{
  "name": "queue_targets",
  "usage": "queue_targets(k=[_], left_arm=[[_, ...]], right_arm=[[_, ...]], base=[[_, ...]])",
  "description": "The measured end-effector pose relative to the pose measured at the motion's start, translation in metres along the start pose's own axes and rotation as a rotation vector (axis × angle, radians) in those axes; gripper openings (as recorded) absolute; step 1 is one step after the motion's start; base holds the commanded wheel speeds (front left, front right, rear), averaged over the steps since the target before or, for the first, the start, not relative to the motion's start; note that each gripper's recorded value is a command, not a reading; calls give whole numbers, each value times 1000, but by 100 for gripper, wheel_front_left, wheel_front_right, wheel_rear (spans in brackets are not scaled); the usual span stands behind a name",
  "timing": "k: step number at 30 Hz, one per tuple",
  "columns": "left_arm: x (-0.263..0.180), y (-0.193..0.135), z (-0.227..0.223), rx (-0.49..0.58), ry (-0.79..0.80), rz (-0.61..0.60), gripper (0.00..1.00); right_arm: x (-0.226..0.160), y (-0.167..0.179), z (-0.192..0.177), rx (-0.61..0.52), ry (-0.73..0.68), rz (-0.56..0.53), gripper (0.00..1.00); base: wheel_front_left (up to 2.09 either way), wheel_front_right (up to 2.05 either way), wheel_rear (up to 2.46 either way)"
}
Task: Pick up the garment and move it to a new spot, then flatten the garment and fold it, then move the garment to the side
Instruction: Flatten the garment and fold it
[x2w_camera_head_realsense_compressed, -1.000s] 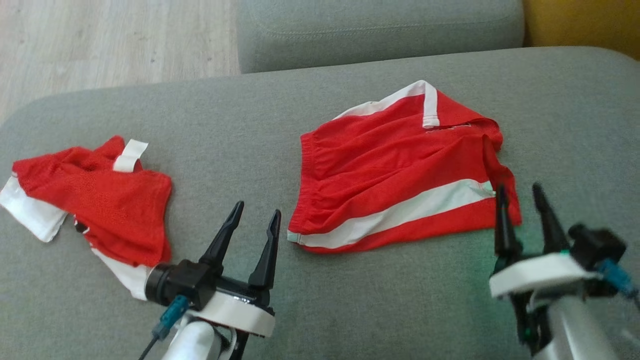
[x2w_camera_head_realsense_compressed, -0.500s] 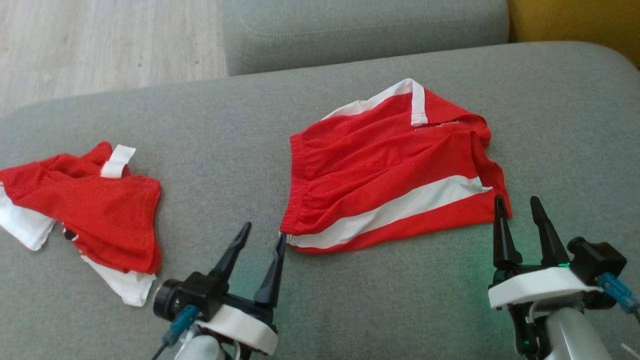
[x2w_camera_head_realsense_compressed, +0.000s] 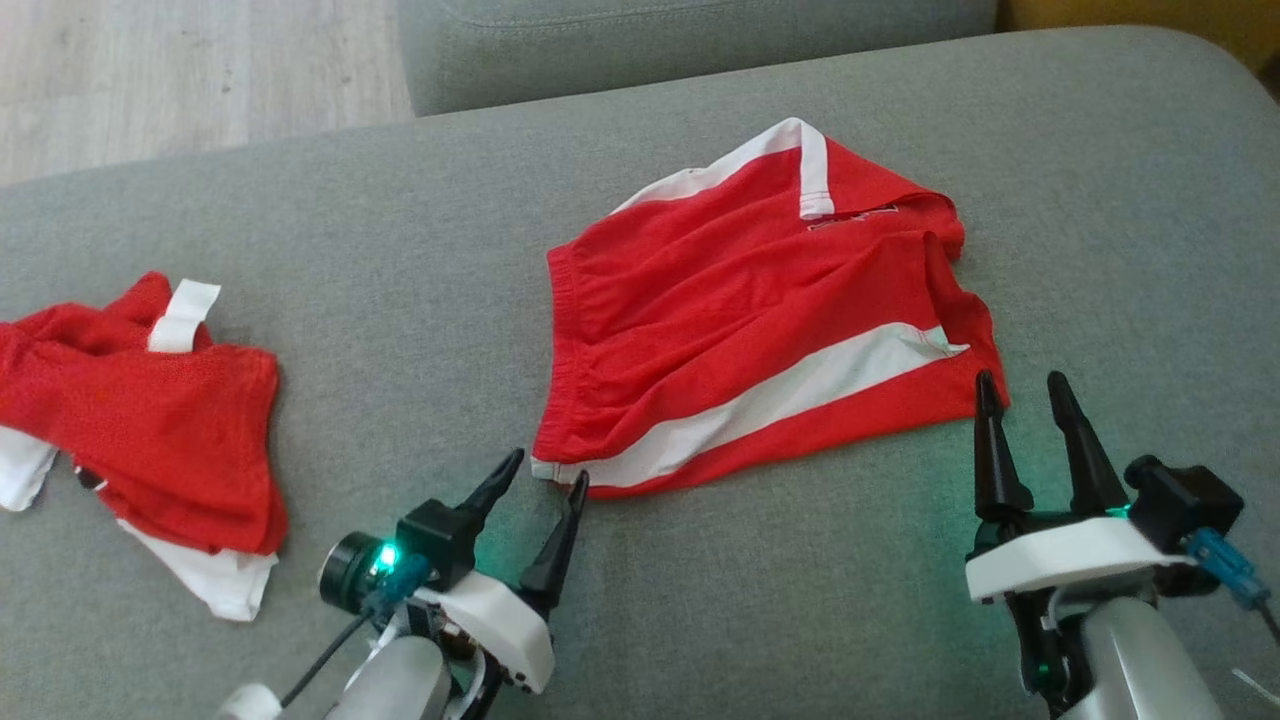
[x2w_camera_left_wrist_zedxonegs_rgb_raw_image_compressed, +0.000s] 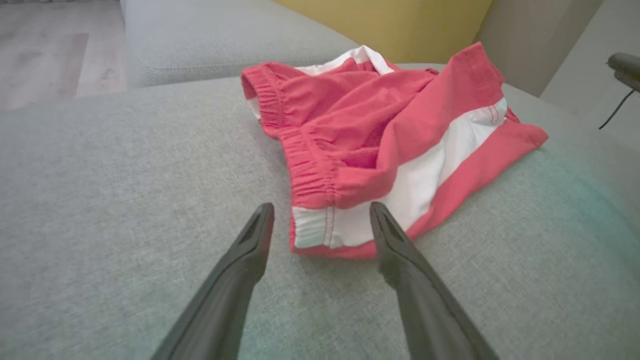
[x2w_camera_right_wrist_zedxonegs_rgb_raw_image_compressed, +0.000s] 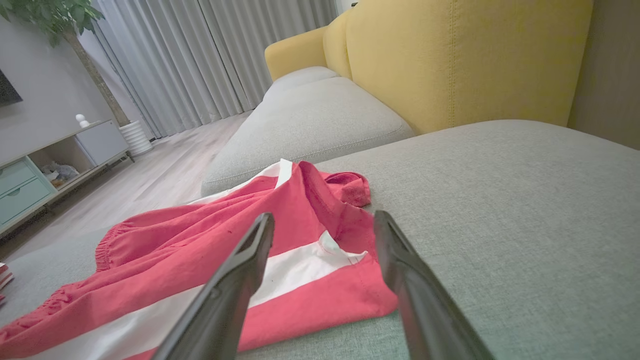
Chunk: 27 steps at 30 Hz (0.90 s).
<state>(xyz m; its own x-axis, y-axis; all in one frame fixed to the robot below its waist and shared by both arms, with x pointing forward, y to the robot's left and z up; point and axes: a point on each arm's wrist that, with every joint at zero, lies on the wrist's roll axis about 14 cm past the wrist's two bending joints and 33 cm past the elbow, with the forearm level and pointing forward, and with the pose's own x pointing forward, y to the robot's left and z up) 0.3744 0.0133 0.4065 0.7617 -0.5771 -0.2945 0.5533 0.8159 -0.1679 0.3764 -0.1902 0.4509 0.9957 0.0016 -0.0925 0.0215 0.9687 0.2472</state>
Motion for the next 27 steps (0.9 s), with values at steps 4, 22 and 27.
queue_targets(k=[4,22,27], left_arm=[[4,-3,-10,-15,48,-17,100],[9,15,26,-16,-108,13,0],[6,18,21,-19,-100,23,0]], right_arm=[[0,-4,-1,-1,4,-11,100],[41,-6,-21,-193,184,9,100],[54,0,-36,-235,280,30,100]], base=[[0,0,0],[0,0,0],[0,0,0]])
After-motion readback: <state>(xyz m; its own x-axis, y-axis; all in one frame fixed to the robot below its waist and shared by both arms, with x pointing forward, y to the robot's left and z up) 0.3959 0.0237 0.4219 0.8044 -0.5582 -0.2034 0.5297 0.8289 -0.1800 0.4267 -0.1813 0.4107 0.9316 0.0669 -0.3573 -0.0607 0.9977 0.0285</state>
